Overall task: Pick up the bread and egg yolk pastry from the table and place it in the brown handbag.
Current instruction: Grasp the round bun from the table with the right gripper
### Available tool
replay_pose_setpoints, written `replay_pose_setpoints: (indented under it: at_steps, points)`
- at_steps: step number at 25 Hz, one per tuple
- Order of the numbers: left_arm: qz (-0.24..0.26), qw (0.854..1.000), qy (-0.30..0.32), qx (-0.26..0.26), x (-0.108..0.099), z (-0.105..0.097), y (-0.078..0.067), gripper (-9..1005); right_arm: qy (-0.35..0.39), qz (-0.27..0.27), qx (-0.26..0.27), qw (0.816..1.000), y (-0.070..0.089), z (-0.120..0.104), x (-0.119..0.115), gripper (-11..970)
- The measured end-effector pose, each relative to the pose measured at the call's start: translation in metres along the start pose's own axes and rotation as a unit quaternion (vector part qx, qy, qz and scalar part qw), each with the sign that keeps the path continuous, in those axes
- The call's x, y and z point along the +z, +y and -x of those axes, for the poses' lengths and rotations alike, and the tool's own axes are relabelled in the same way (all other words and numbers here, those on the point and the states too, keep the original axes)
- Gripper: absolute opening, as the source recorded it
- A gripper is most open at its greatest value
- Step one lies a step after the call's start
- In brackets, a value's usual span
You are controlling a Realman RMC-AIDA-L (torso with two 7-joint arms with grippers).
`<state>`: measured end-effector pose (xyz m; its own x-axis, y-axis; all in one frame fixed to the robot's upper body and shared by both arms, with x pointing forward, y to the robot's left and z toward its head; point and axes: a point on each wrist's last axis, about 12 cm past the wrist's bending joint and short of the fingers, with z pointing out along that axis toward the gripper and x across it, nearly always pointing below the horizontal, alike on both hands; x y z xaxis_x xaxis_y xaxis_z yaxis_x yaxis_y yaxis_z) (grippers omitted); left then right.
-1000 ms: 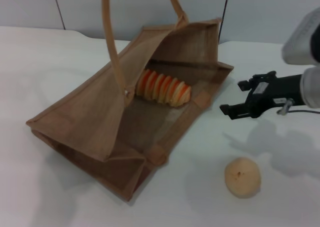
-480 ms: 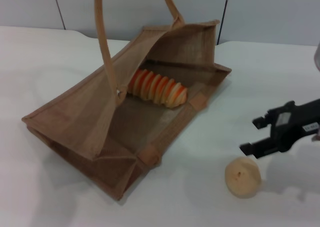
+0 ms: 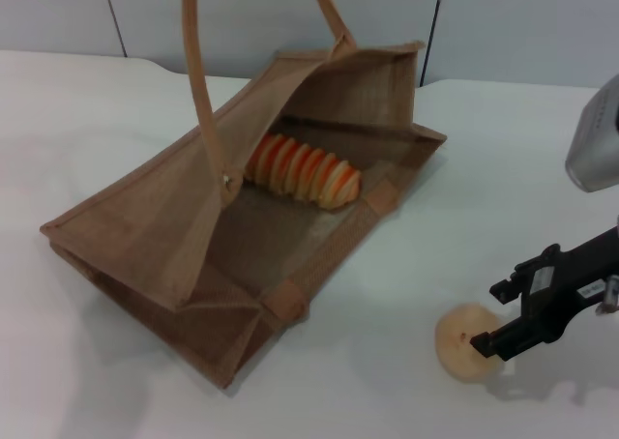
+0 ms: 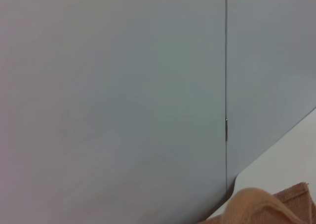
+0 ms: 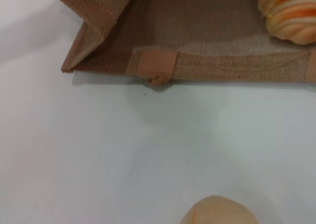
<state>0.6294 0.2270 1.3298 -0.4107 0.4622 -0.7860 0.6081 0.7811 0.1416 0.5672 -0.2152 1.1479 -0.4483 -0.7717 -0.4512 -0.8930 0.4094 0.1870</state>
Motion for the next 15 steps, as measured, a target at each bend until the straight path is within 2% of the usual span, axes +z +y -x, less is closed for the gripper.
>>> replay_pose_setpoints:
  at_steps: [15]
  points:
    - [-0.009,1.000,0.011,-0.001,0.008,-0.002,0.000,131,0.009,0.020,0.010,1.000,-0.011,0.005,0.022,804]
